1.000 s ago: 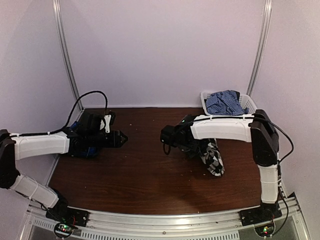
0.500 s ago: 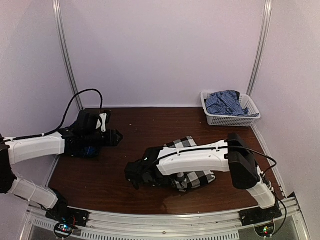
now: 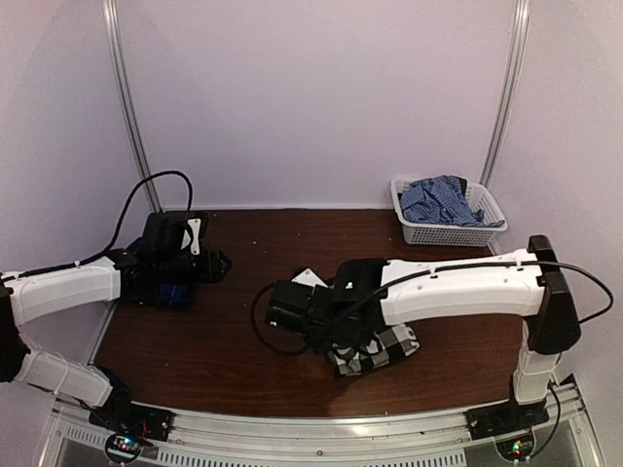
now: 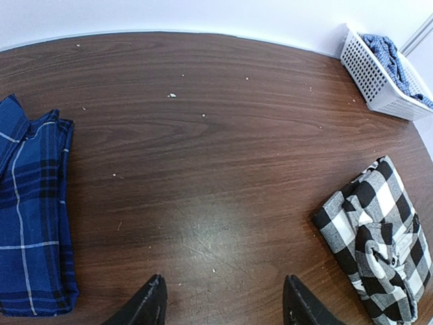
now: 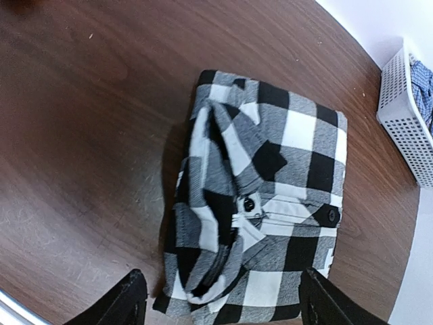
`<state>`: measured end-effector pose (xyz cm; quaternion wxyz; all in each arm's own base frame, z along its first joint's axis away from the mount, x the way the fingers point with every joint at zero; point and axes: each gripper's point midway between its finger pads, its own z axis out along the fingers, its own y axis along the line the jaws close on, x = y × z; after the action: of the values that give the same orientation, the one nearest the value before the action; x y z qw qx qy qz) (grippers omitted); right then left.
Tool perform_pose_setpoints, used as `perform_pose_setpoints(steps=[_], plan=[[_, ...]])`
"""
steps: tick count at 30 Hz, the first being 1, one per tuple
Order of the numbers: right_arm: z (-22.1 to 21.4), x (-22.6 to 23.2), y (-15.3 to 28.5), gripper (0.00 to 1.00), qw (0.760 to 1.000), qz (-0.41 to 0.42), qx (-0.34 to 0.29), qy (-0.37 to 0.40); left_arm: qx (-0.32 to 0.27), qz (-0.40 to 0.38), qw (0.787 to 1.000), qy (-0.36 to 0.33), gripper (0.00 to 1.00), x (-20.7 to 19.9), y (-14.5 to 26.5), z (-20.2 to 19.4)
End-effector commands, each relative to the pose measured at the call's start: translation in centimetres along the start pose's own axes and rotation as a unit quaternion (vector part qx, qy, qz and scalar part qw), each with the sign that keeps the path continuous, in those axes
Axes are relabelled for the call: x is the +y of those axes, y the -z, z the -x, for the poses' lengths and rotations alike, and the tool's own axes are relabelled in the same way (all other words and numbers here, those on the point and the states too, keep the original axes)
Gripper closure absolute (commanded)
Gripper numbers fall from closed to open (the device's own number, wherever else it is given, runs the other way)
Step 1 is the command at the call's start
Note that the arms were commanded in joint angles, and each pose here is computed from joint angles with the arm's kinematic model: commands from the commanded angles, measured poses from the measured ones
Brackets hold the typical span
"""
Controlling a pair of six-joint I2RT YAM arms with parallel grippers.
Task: Fold and stack the long sleeve shirts
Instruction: Turn over the square-folded shirt at the center of the board, then smooth out the square-folded shirt at the center of the board.
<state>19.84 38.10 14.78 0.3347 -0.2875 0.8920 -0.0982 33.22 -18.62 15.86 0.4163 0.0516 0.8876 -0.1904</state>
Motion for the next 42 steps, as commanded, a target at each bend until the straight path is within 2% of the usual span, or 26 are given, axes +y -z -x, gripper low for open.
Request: perform_pose_setpoints(steps=[1, 8, 17, 24, 28, 32, 37, 42], plan=[[2.6, -2.0, -1.5, 0.25, 0.994, 0.068, -0.040, -0.079, -0.021, 0.000, 1.000, -0.004, 0.40, 0.1, 0.1, 1.1], [1.1, -3.4, -6.3, 0.39, 0.982, 0.143, -0.017, -0.121, -0.014, -0.001, 1.000, -0.003, 0.40, 0.3, -0.3, 0.4], [-1.3, -0.4, -10.8, 0.56, 0.975, 0.184, 0.019, -0.125, 0.000, 0.000, 1.000, -0.004, 0.40, 0.5, -1.3, -0.4], [-4.1, -0.4, -13.9, 0.59, 0.982, 0.141, 0.052, -0.115, -0.001, -0.001, 1.000, -0.006, 0.40, 0.4, -1.3, -0.3], [-4.2, -1.7, -14.0, 0.59, 0.985, 0.115, 0.053, -0.114, 0.001, -0.003, 1.000, -0.007, 0.40, 0.4, -1.3, -0.5], [-3.4, -2.9, -12.8, 0.51, 0.986, 0.106, 0.040, -0.118, 0.002, 0.009, 1.000, -0.007, 0.36, 0.9, -1.4, -0.8], [-0.9, -4.1, -9.6, 0.27, 0.982, 0.133, -0.006, -0.135, 0.009, 0.044, 0.999, -0.011, 0.25, 2.3, -1.3, -0.6], [1.3, -6.1, -6.8, 0.20, 0.977, 0.147, -0.047, -0.148, 0.042, 0.098, 0.994, 0.018, 0.23, 6.8, -1.8, -0.8]])
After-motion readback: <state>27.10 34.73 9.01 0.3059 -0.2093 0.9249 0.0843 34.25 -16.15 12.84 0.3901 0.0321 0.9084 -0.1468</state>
